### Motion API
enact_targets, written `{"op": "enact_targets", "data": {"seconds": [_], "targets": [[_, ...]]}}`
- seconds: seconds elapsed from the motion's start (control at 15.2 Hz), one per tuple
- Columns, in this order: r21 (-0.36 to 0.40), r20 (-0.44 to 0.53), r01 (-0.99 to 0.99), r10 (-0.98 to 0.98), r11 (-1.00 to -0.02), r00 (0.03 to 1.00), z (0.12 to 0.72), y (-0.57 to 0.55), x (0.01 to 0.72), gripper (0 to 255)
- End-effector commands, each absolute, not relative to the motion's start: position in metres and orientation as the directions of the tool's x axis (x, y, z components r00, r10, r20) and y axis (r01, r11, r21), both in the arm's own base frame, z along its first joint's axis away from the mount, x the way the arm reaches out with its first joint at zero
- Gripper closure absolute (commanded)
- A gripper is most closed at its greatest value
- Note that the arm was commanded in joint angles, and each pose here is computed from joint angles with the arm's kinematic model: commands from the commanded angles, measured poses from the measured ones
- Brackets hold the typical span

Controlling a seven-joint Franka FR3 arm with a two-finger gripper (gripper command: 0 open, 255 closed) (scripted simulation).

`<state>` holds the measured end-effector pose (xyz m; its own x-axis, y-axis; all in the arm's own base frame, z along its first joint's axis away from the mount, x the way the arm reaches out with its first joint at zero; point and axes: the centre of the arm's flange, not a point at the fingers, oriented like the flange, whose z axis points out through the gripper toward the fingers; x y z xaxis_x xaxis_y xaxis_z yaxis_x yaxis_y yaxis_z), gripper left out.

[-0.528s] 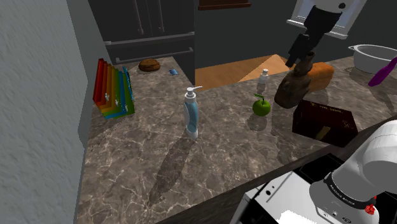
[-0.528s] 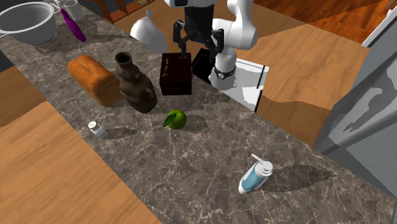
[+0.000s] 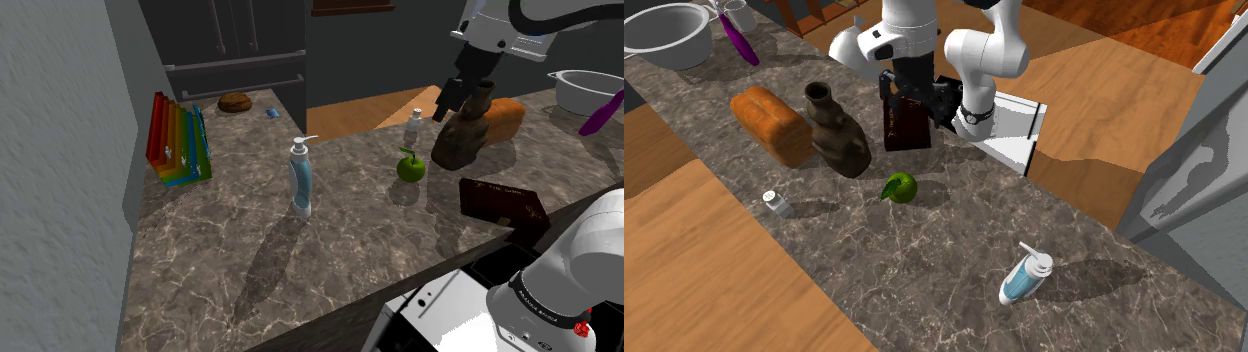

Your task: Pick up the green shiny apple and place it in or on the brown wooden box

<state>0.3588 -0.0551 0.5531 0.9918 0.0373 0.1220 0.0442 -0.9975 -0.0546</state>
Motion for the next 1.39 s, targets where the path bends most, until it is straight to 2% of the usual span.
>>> {"op": "enact_targets", "data": {"seconds": [0.0,0.66,1.32], "targets": [[-0.065,0.117,0.052,0.044,-0.996,0.992,0.529,-0.068,0.372,0],[-0.123,0.085,0.090,0.079,-0.988,0.993,0.416,-0.117,0.433,0],[-0.127,0.083,0.092,0.082,-0.988,0.993,0.368,-0.115,0.440,0]]}}
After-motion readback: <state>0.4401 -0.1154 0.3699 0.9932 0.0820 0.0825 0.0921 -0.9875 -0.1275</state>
